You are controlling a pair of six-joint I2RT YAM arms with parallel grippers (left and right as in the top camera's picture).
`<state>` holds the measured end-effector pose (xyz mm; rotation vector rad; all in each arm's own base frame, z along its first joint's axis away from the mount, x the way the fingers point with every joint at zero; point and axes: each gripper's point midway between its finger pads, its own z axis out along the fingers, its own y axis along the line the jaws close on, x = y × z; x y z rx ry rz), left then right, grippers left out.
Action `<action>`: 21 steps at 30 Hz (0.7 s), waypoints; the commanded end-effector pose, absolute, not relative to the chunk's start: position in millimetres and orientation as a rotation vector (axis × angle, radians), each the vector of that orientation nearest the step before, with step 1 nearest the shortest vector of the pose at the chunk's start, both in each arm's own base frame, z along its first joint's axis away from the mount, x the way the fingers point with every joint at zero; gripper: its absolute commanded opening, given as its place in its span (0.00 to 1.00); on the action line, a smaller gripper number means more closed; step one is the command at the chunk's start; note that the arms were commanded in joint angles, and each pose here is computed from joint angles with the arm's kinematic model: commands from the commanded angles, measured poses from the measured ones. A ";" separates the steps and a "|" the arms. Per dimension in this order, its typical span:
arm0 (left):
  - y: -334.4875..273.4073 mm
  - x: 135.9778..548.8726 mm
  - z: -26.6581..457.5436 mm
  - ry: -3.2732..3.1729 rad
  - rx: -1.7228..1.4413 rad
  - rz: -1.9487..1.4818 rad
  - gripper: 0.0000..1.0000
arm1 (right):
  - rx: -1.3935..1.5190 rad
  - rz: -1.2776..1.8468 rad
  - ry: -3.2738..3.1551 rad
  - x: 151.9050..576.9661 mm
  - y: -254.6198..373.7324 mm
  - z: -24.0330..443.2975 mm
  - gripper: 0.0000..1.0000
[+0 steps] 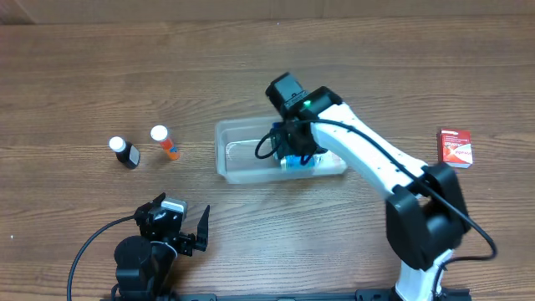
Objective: Pack container
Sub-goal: 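Carry the blue box into the container beside the Hansaplast box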
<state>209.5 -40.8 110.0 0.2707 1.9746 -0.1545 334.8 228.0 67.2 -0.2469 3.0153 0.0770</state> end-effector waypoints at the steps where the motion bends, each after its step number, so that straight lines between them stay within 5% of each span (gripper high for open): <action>1: -41.1 208.9 110.5 1.967 0.290 -0.148 1.00 | -0.266 0.087 3.036 330.7 234.7 59.3 0.66; 21: -41.1 208.9 110.5 1.967 0.290 -0.148 1.00 | -0.263 -0.019 3.028 331.2 221.9 60.4 0.84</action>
